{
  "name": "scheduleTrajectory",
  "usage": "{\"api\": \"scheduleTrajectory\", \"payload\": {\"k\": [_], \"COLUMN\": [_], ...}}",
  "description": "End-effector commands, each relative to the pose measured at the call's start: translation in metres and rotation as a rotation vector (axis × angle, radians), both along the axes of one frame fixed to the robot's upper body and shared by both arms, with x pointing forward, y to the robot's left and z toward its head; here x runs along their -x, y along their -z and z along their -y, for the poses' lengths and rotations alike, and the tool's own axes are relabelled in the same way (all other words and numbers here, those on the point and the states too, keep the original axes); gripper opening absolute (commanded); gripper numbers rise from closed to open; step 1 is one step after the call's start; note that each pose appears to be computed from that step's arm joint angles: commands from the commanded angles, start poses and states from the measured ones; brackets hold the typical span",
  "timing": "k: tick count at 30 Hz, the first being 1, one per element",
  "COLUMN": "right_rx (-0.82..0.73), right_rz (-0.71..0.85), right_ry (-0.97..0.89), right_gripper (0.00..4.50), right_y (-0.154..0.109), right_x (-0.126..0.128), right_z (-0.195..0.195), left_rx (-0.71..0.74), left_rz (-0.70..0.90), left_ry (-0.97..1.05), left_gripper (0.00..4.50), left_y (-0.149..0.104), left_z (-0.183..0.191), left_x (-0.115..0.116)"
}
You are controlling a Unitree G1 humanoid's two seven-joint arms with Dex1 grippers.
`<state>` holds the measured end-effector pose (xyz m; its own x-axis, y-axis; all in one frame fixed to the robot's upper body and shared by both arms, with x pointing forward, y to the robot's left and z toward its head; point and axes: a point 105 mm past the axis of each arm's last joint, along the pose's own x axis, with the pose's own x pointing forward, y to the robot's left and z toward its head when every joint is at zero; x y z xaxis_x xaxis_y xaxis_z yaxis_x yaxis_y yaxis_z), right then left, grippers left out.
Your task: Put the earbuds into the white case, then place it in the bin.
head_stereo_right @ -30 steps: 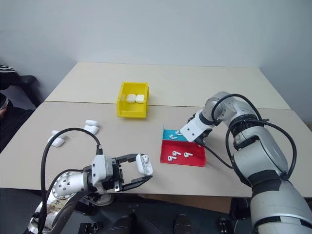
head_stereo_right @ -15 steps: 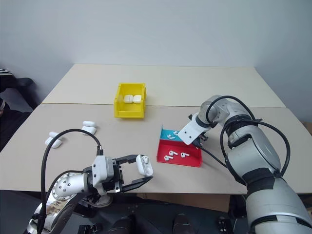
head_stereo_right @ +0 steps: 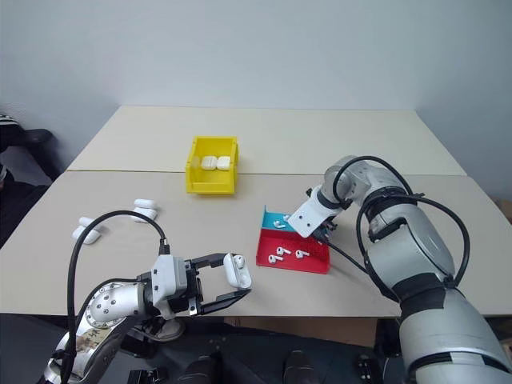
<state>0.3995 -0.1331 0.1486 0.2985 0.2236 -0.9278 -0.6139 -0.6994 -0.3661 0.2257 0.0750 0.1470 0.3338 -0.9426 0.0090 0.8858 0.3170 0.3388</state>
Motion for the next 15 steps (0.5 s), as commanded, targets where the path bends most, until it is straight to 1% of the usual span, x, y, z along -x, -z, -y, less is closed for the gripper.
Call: {"api": "scheduleTrajectory", "payload": {"k": [1,7,15], "right_rx": [0.023,0.069,0.087], "right_rz": [0.017,0.016,0.012], "right_ry": [0.011,0.025,0.032], "right_gripper": [2.06,2.06,2.06], "right_y": [-0.0125,-0.011,-0.0091], "right_x": [-0.0034,-0.0051,-0.0058], "right_z": [-0.0015,-0.0002,-0.0012], "left_rx": [0.018,0.022,0.028], "left_rz": [0.052,0.049,0.045], "left_ry": [0.013,-0.003,-0.021], "left_gripper": [2.8,2.8,2.8], "left_y": [-0.0095,-0.0088,-0.0078], "left_z": [0.004,0.0048,0.0054], "left_x": [0.0041,0.0036,0.0053]}}
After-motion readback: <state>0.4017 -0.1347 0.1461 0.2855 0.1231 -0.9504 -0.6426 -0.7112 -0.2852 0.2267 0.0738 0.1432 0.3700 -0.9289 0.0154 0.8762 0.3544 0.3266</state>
